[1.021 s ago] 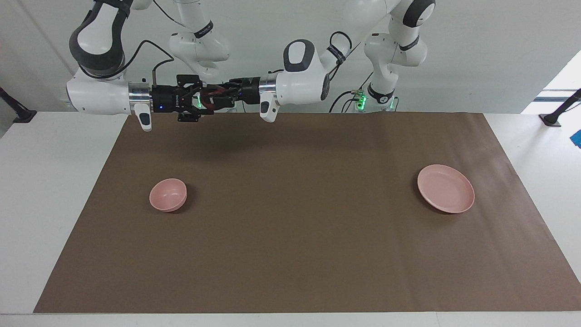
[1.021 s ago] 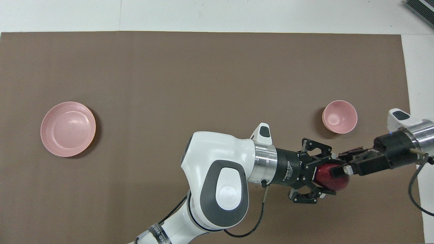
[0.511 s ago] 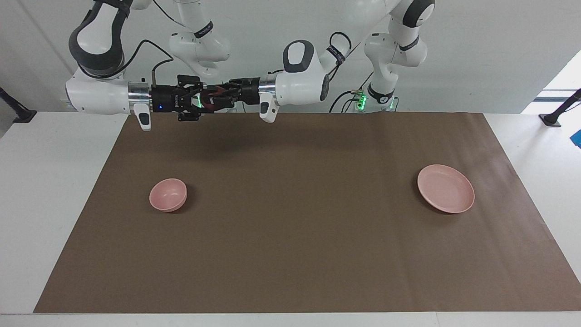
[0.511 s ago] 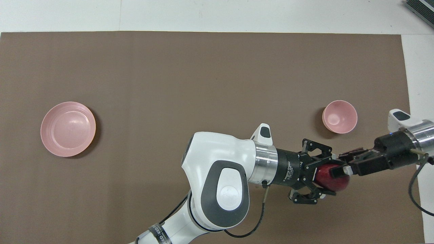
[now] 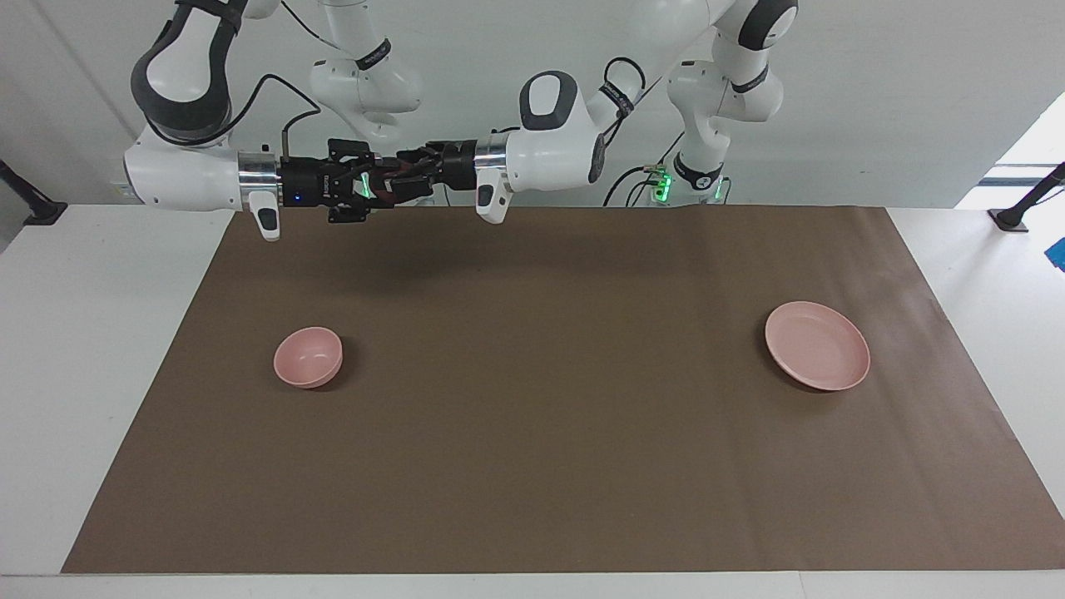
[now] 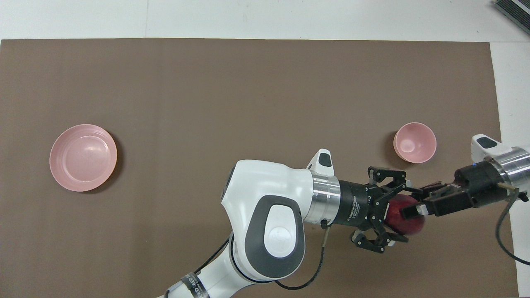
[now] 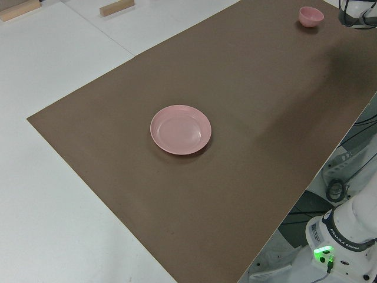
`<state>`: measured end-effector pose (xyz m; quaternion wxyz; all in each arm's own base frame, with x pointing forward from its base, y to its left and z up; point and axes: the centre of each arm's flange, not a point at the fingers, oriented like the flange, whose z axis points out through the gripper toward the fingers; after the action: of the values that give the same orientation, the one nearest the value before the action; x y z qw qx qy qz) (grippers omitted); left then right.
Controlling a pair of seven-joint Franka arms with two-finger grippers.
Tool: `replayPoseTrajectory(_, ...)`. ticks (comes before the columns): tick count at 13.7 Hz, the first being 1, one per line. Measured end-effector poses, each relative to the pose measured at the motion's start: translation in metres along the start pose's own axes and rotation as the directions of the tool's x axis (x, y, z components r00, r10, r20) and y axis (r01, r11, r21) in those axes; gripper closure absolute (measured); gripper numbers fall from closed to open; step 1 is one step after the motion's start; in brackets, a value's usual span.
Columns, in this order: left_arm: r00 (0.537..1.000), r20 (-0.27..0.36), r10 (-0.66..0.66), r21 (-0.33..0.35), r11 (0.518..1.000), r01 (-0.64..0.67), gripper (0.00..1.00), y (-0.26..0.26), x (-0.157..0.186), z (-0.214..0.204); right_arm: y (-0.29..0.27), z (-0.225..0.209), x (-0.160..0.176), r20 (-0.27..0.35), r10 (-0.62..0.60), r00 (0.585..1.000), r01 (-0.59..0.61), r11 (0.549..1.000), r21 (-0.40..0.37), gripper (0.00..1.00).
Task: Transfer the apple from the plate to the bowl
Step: 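Open the left gripper and withdraw while the right gripper carries the apple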
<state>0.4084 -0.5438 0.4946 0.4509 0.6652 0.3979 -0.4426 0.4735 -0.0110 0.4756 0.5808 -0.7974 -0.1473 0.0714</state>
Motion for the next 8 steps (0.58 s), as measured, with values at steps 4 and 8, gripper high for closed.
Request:
replayPoseTrajectory(4, 0.999, -0.046, 0.019, 0.034, 0.999, -0.018, 0.00, 0.022, 0.031, -0.049, 0.004, -0.003, -0.003, 0.030, 0.014, 0.999, -0.012, 0.998, -0.054, 0.22)
replayPoseTrajectory(8, 0.977, -0.184, 0.107, 0.250, 0.967, -0.059, 0.00, 0.029, 0.067, -0.104, 0.019, -0.034, 0.012, 0.052, 0.029, 0.998, -0.013, 0.957, -0.291, 0.22)
